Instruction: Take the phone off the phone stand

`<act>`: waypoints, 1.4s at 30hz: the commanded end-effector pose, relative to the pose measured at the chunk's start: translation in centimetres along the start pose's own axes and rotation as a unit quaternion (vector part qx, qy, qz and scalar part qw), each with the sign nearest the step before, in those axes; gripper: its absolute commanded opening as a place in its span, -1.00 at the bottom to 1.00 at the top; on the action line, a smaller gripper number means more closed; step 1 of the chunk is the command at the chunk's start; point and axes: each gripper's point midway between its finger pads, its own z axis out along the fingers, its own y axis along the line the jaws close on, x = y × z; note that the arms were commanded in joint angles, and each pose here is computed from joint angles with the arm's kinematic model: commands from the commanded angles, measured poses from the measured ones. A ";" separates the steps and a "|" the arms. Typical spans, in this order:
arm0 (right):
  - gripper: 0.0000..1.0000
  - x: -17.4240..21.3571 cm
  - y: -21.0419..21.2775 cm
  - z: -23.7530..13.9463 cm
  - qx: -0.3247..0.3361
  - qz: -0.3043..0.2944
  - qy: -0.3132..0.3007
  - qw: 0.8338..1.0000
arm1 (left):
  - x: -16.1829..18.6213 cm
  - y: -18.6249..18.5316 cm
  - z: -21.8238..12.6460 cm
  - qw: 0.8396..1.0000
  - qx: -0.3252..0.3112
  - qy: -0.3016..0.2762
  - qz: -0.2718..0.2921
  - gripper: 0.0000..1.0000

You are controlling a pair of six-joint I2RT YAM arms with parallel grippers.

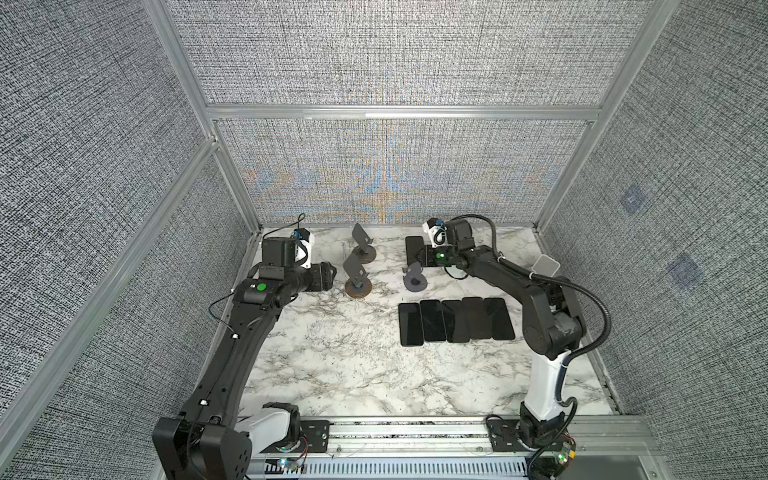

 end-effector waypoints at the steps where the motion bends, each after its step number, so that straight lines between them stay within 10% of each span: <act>1: -0.25 -0.2 -1.8 -1.6 0.022 0.028 -0.019 0.999 | 0.9 -1.3 0.5 0.998 0.044 0.022 0.027 0.51; 15: 0.07 2.7 -2.6 2.5 0.017 0.088 0.068 0.994 | 1.2 -1.6 0.9 0.997 0.045 0.043 0.041 0.55; 22: -0.20 3.4 -2.3 5.1 0.018 0.094 0.086 0.992 | 1.7 -1.1 1.3 0.997 0.036 0.042 0.049 0.55; 30: -1.00 4.1 -1.8 6.3 0.013 0.102 0.091 0.990 | 2.0 -0.8 1.6 0.997 0.033 0.044 0.050 0.55; 42: -1.00 1.7 2.3 10.0 -0.085 0.109 0.050 0.989 | 2.0 -0.4 1.7 0.998 0.023 0.041 0.046 0.55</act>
